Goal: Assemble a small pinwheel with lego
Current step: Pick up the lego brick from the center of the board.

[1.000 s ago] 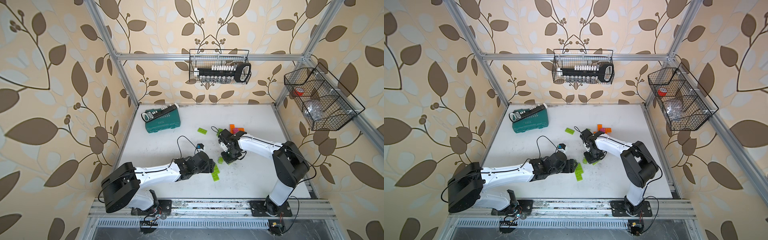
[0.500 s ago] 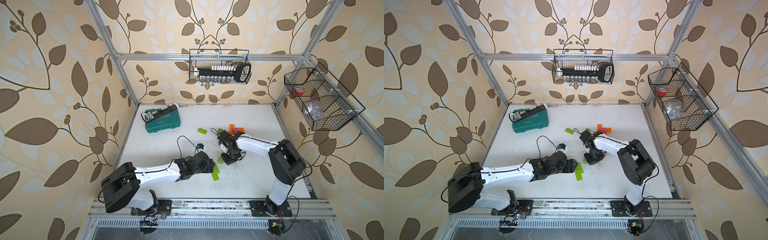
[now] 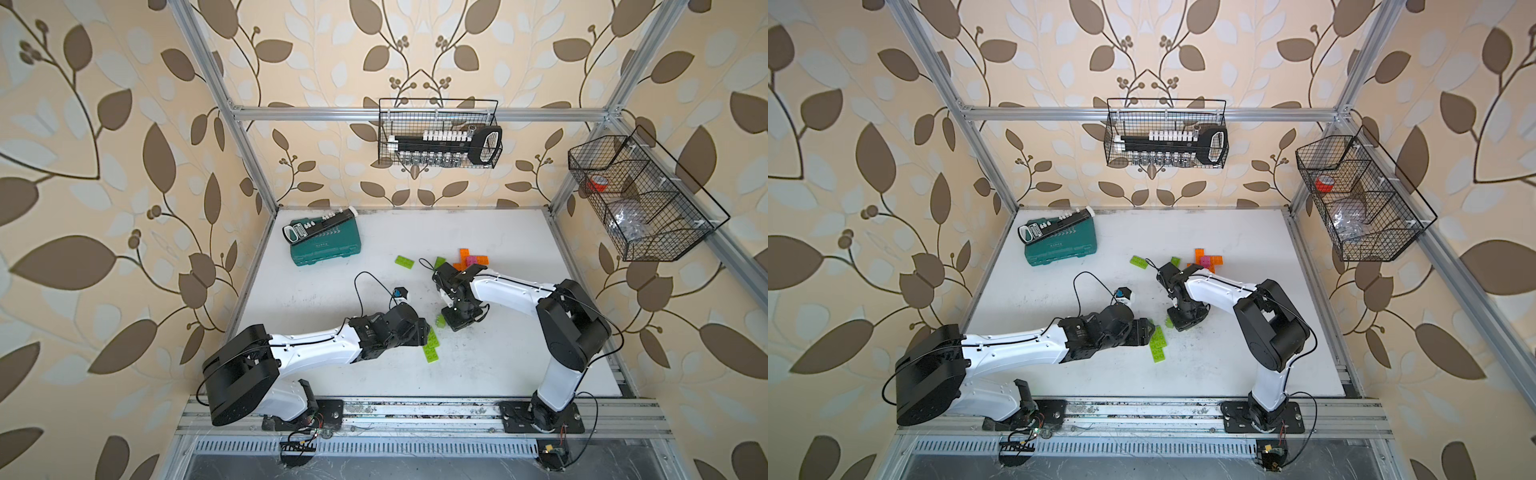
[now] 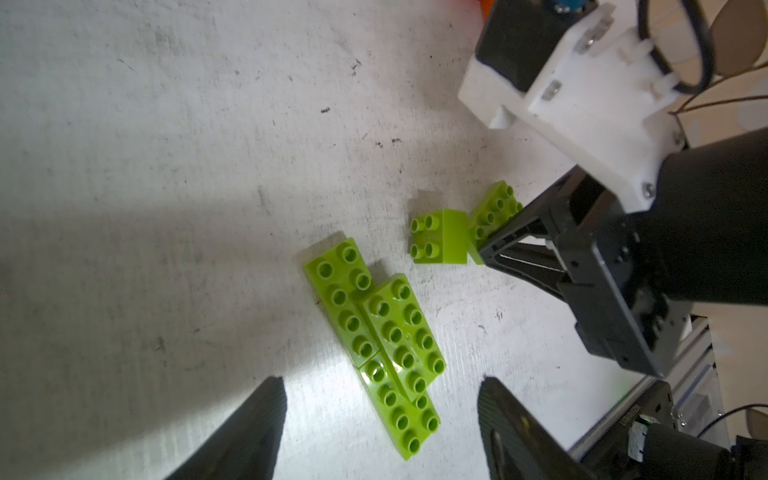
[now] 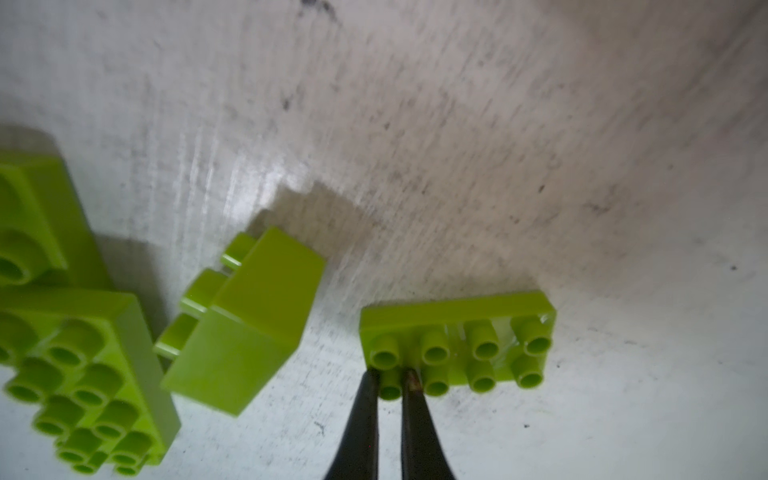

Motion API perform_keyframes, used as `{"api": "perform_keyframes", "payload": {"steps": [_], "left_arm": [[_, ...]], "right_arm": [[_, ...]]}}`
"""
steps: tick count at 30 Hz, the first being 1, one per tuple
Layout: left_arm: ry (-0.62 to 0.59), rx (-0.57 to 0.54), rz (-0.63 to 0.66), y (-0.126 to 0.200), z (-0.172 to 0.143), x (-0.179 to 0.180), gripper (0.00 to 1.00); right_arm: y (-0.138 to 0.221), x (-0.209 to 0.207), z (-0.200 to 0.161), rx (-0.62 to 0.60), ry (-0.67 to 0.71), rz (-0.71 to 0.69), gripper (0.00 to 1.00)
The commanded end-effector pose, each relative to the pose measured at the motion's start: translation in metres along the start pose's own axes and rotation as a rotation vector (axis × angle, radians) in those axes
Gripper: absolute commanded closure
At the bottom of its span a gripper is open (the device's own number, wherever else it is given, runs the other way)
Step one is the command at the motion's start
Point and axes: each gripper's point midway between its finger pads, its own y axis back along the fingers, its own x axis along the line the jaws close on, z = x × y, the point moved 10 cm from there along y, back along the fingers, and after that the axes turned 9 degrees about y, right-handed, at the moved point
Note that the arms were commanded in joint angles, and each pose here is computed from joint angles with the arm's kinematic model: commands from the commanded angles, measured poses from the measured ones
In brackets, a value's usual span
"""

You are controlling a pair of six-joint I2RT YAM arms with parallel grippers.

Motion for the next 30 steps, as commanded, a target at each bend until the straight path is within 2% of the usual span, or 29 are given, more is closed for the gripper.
{"api": "perform_keyframes", "payload": {"steps": [1,7,11,16,20,30], "left_arm": [[0.004,-0.031,-0.011,0.008,0.004,-0.003,0.25],[0.003,-0.03,-0.01,0.008,0.004,-0.004,0.25],[0.003,-0.05,0.017,0.012,0.009,-0.001,0.25],[0.072,-0.075,0.007,0.021,0.026,0.021,0.25],[0.129,-0.077,-0.005,0.03,0.038,0.043,0.24],[0.274,-0.057,-0.095,0.038,0.047,0.081,0.22]], "right_arm": [[-0.019,0.002,-0.009,0.075,-0.013,-0.031,0.94],[-0.005,0.0,-0.008,0.028,-0.044,-0.013,0.95],[0.02,-0.005,-0.006,-0.024,-0.077,-0.054,0.95],[0.054,-0.003,0.0,-0.105,-0.119,-0.065,0.95],[0.075,0.014,0.013,-0.167,-0.113,-0.024,0.95],[0.065,0.068,0.051,-0.157,-0.04,0.084,0.94]]}}
